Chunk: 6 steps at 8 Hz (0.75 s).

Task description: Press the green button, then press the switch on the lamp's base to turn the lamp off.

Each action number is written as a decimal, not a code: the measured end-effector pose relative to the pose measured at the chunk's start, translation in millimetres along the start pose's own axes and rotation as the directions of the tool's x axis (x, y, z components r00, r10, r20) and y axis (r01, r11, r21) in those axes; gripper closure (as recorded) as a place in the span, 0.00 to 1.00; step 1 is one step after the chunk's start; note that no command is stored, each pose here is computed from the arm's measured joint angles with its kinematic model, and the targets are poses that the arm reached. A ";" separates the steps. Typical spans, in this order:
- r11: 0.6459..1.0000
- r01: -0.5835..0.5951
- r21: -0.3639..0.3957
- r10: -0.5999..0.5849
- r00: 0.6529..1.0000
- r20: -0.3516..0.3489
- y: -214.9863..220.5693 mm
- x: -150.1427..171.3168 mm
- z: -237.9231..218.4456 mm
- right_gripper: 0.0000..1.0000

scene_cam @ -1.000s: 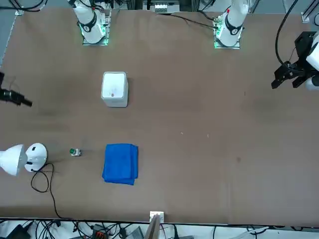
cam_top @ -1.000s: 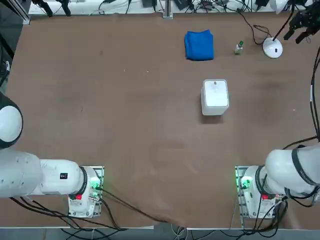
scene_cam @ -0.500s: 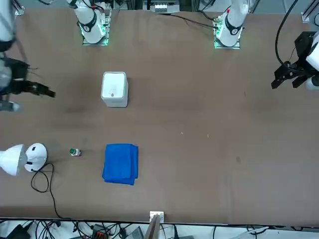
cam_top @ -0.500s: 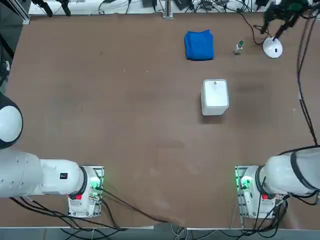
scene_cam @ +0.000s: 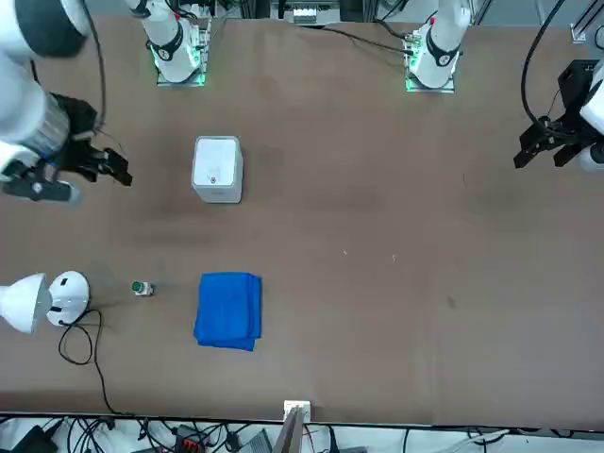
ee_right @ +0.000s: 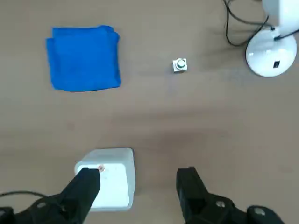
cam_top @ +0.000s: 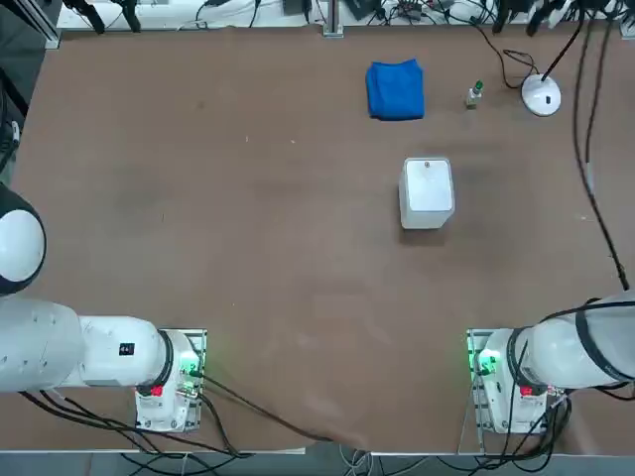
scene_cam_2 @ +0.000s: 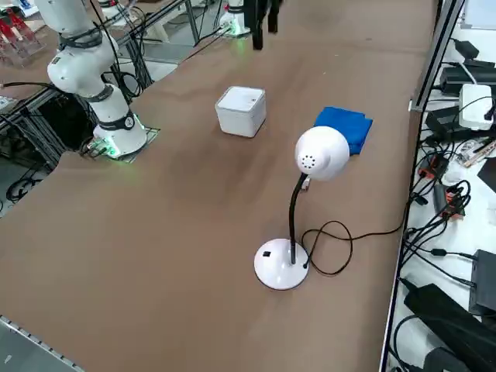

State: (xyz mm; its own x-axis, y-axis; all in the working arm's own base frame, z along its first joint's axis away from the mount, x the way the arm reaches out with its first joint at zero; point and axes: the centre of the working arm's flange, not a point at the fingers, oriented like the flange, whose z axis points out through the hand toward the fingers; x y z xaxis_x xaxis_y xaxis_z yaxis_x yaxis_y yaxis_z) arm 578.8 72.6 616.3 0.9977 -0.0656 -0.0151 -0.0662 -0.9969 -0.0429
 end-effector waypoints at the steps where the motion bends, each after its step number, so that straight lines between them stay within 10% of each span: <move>1: 1.000 0.031 0.003 -0.031 0.999 0.019 10.9 -9.3 -19.5 0.00; 6: 1.000 0.005 -0.018 -0.006 1.000 -0.029 54.7 -29.5 -6.8 0.00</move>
State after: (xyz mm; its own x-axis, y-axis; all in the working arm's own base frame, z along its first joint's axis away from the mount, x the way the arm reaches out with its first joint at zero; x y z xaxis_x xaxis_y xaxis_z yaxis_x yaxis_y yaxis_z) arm 545.8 19.6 621.2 0.9980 -0.0611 0.0145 -0.0607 -0.9978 -0.0250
